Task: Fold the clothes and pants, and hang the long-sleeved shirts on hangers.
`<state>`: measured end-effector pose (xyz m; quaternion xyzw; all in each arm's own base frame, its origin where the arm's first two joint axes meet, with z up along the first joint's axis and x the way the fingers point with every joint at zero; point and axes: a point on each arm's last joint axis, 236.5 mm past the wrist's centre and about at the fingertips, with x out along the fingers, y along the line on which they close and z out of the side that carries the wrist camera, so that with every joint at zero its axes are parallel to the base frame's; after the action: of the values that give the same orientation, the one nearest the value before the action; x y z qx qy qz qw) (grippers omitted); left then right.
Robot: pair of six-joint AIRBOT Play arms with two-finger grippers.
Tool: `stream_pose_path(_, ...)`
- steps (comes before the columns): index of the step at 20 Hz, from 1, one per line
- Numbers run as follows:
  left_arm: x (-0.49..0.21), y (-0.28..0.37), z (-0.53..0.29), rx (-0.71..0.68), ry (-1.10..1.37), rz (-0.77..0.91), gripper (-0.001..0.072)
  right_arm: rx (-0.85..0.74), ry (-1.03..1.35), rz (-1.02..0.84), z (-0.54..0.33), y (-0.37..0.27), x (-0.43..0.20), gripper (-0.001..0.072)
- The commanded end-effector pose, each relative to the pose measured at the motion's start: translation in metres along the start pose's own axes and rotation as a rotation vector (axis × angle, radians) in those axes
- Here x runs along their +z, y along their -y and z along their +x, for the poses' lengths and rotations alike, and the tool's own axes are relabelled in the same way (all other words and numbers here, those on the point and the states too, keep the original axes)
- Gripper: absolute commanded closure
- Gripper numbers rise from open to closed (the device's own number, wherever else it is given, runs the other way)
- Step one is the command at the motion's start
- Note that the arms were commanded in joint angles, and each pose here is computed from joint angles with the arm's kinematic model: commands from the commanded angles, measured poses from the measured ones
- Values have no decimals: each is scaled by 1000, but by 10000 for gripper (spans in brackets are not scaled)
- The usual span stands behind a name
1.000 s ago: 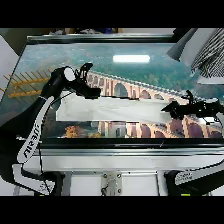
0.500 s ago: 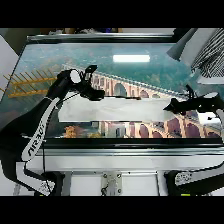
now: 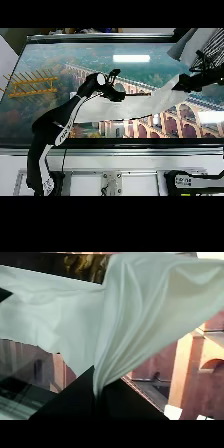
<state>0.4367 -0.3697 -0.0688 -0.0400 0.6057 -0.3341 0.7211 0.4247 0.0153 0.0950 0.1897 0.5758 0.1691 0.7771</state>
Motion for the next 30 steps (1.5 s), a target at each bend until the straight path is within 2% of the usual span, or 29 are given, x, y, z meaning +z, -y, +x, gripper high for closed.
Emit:
stream_pose_path(1, 1, 26, 35, -37, -36, 53, 699, -30, -3, -113, -18, -54, 5, 706)
stream_pose_path(8, -22, 15, 58, -28, -106, 28, 699, -22, 64, -265, -31, -127, 15, 706)
stream_pose_path(16, 4, 15, 25, -32, -33, 37, 699, 24, 52, -329, -20, -176, 3, 706)
stream_pose_path(24, 36, -52, -90, 3, 72, -25, 699, 114, 96, -309, 8, -240, 1, 706)
stream_pose_path(30, 53, -125, -208, 73, 255, -142, 699, 202, 27, -305, 87, -308, -24, 706)
